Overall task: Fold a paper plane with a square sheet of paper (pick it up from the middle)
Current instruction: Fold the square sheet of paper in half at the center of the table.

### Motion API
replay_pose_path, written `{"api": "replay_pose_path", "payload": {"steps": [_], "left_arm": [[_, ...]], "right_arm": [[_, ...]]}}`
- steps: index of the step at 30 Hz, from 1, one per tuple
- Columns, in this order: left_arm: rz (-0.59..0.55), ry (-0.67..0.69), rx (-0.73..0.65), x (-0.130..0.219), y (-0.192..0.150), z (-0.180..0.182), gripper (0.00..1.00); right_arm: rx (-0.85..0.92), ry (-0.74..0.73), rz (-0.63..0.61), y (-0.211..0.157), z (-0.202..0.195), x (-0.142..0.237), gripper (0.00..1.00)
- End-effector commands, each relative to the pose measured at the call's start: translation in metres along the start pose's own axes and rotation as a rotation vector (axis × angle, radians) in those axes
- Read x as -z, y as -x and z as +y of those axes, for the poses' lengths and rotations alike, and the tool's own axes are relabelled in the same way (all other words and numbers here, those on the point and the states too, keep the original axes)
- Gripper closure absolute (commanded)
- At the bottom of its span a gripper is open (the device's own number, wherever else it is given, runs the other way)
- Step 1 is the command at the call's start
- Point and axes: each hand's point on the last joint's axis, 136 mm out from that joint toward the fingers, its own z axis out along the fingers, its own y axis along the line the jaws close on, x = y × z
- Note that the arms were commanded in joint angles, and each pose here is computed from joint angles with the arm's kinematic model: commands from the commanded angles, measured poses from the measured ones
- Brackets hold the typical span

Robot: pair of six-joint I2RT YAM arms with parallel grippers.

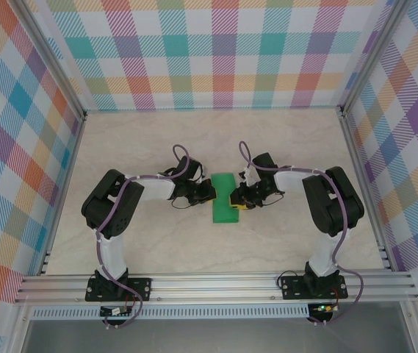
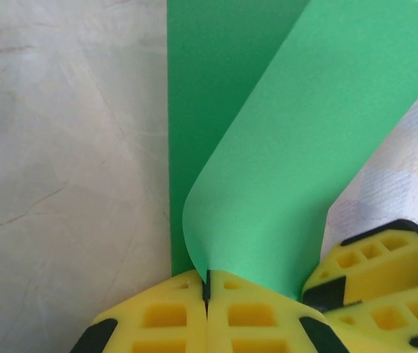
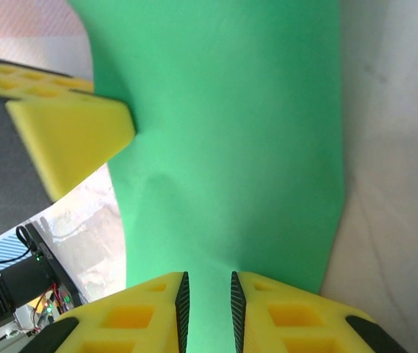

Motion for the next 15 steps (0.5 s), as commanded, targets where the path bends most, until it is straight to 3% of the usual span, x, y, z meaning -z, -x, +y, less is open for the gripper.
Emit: {"api": "replay_pose_path", "payload": {"steps": [1,10,15], "left_arm": [[0.063,0.132,0.04,-0.003,-0.021,0.033,0.97],[0.069,0.138,0.038,-0.003,-0.021,0.034,0.97],[0.076,0.138,0.036,-0.004,-0.023,0.034,0.97]], "right_arm": [[0.053,0.02,0.022,-0.012,0.012,0.001,0.76],[-0.003,-0.095,0.044,-0.026,-0.028,-0.014,0.77],[0.016,-0.04,0.03,-0.025,-0.013,-0.008,0.76]]}}
